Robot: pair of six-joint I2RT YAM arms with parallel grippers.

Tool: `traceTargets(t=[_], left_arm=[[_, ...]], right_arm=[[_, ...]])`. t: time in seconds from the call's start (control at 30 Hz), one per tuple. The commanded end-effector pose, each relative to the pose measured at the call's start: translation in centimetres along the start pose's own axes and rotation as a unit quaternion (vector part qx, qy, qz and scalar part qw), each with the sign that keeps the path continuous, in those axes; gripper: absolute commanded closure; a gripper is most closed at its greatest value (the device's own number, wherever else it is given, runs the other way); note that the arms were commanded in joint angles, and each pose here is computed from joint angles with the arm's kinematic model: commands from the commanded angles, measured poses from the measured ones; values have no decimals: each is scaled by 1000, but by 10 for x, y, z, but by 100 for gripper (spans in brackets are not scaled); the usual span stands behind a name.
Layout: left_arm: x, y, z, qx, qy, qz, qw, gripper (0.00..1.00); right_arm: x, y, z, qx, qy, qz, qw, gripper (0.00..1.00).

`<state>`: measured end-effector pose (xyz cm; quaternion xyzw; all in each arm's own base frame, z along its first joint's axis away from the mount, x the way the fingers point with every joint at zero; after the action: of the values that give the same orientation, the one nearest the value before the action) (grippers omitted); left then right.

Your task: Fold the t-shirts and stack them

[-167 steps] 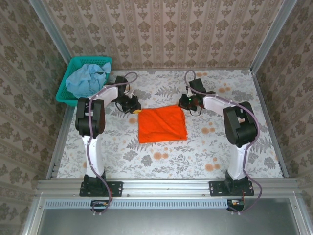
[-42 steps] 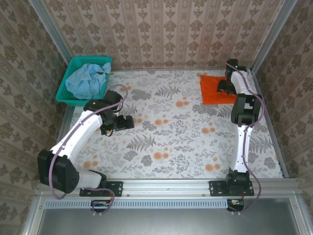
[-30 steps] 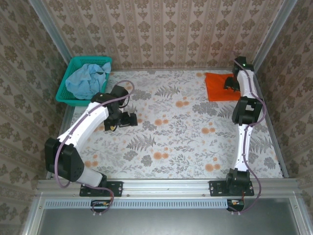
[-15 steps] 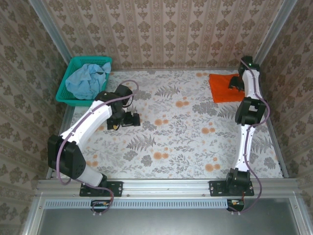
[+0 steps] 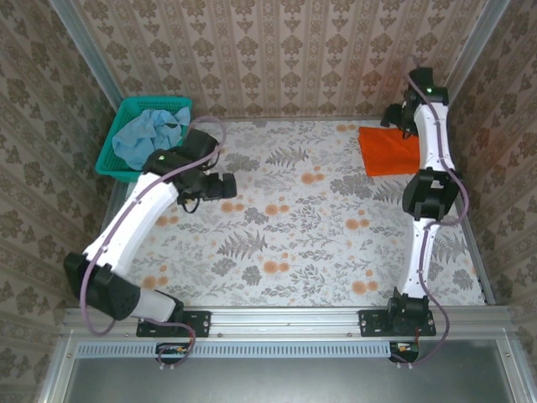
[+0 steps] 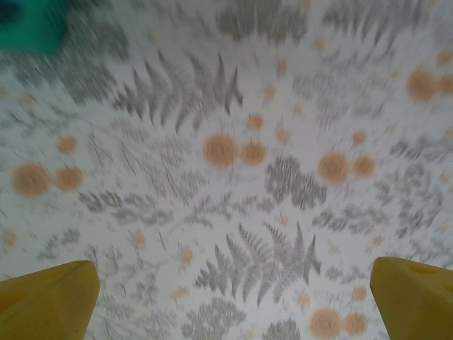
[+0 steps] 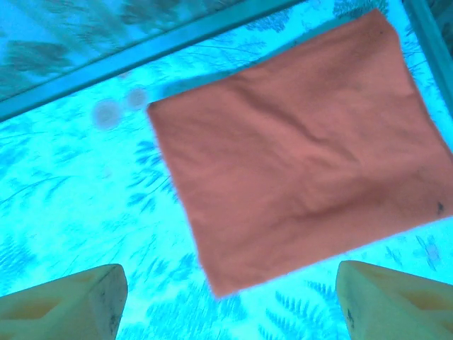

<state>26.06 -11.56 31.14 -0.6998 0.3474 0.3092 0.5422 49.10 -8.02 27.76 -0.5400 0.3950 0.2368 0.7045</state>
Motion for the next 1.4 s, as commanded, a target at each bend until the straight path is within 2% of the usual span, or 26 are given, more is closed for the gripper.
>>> traceTargets(t=[0.0,0.1,0.2,0.33,0.37,0.47,0.6,0.67,0.87,1.0,1.1,1.27,1.37], left_arm=[[-39,-30,28,-15,-11,-155,988,0],[-58,-37,57,-46,-11,-246,968,0],[-58,-35,88,-57,-44,-281,957,0],[-36,-23,120,-7,-112,-308,945,0],[-27,-16,132,-10,-136,-304,943,0],[5,2,161,-35,-148,-271,950,0],[46,27,186,-54,-156,-262,951,0],[60,33,193,-63,-143,-270,950,0],[103,43,201,-28,-136,-241,961,0],[127,55,201,-7,-119,-229,966,0],[138,52,188,20,-78,-226,971,0],[150,39,181,45,-78,-225,970,0],[158,25,177,47,-69,-244,966,0]], right_arm=[[-58,9,-4,62,-48,-122,989,13],[-91,44,-15,84,-55,-225,969,3],[-100,93,-27,105,-54,-275,954,0],[-88,160,-32,52,-2,-274,960,0],[-83,177,-35,43,22,-262,964,1],[-75,216,-48,29,90,-240,966,0],[-67,253,-50,-9,97,-259,961,0],[-57,264,-42,-43,66,-265,961,1],[-27,275,-30,-54,28,-244,968,0],[-20,262,-20,-66,11,-268,961,0],[-12,250,-14,-77,9,-284,956,0],[2,232,0,-93,-11,-296,951,1],[7,222,6,-104,-16,-313,944,0]])
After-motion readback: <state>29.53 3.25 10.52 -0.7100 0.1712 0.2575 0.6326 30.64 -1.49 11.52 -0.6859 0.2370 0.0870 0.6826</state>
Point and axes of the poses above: each hand's point on the last joint's axis, 136 mm out from that joint toward the fingers, its own x axis out along the fingers, its own z axis along the line the jaws close on, y = z × x, the point moved 5 cm from there along -x, back along the fingers, and after that the axes turned 4 degrees about -x, right-handed, at the moved point
